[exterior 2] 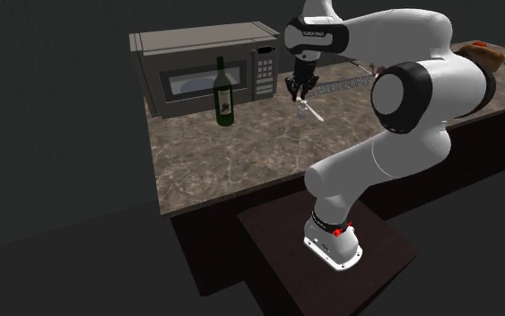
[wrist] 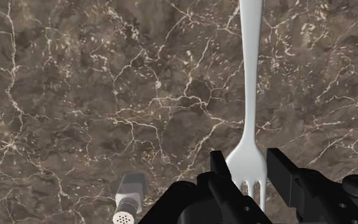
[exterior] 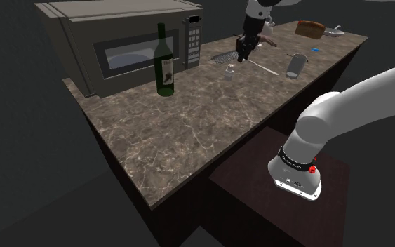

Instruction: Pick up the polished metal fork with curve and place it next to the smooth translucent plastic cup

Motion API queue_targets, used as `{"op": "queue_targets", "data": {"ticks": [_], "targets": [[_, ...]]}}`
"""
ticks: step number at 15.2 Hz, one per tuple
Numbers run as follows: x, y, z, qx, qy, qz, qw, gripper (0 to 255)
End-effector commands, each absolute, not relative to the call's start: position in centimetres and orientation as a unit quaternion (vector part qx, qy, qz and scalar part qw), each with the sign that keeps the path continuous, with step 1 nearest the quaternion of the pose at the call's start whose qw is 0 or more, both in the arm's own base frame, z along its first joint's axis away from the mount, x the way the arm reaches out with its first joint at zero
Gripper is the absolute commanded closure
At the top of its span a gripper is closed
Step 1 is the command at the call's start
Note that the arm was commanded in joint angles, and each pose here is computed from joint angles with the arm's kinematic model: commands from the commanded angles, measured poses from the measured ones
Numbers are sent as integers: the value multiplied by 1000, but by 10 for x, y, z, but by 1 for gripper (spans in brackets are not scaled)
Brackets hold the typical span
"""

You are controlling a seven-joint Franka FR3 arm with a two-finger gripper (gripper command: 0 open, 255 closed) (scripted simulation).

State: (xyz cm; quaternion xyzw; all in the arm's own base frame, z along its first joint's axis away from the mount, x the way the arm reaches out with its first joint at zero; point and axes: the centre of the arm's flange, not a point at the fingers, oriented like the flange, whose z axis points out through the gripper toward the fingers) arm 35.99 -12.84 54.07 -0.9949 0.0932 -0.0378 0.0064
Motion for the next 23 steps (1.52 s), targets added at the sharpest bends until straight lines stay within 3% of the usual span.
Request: {"op": "queue_targets", "data": {"ticks": [1,23], "targets": [[359,-157,542,-995,93,-38,6,255],[360,-448,543,-995,93,-38,6,255]]}}
